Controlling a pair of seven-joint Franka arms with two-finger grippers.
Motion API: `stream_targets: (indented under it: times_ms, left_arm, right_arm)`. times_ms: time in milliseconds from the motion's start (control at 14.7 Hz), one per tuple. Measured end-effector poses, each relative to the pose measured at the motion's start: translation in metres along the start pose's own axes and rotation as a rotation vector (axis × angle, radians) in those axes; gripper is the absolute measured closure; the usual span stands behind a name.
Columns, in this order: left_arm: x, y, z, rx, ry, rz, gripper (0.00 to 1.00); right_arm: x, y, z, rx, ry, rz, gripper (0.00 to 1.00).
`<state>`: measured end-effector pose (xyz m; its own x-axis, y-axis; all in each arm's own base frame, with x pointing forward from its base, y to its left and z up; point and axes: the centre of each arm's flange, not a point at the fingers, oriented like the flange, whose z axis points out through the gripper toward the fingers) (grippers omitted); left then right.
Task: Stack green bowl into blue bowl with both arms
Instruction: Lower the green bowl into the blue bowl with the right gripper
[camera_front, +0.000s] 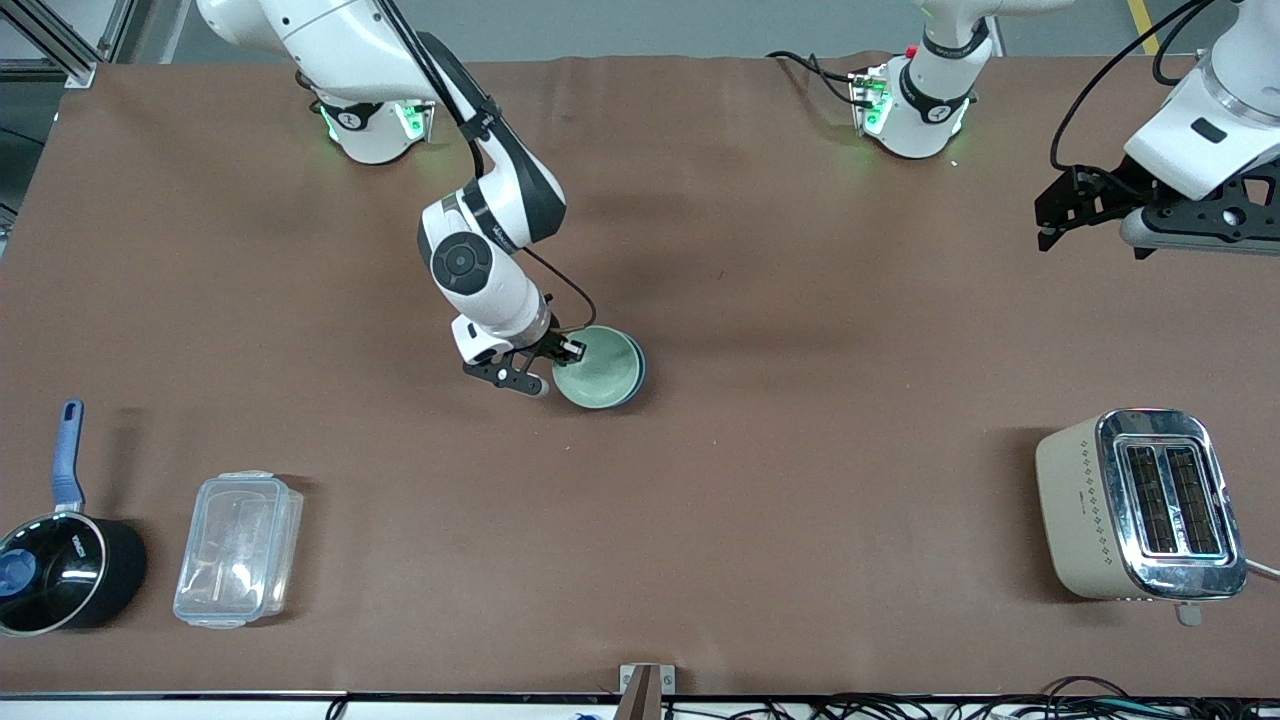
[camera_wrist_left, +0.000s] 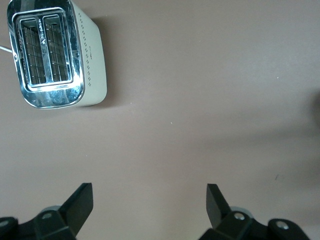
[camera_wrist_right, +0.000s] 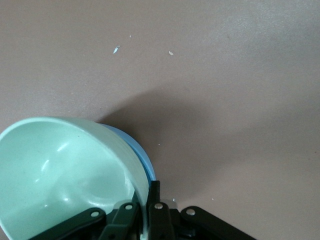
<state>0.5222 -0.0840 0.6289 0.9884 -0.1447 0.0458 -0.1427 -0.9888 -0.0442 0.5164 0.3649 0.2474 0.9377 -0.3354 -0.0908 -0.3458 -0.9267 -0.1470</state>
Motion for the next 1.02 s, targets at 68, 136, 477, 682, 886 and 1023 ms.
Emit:
stream_targets:
  times_ms: [68,136,477,682,886,1023]
  left_arm:
    - [0.001,-0.003,0.003,0.000,-0.006,-0.011,0.00]
    - [0.002,-0.005,0.007,-0.001,-0.012,-0.029,0.00]
    - [0.008,-0.006,0.017,-0.003,-0.028,-0.069,0.00]
    - [0.009,-0.005,0.020,-0.003,-0.032,-0.072,0.00]
    - [0.011,-0.005,0.023,-0.004,-0.036,-0.073,0.00]
    - [0.013,-0.005,0.025,-0.005,-0.037,-0.073,0.00]
  right_arm:
    - [0.000,0.000,0.000,-0.001,-0.002,0.000,0.94]
    - [-0.002,0.000,0.001,-0.003,-0.005,-0.001,0.93]
    - [-0.006,-0.002,0.003,-0.007,-0.012,-0.005,0.93]
    - [-0.006,-0.002,0.003,-0.006,-0.012,0.000,0.82]
    - [-0.002,-0.002,-0.003,-0.015,-0.022,0.023,0.52]
    - [0.011,0.001,-0.034,-0.034,-0.055,0.045,0.34]
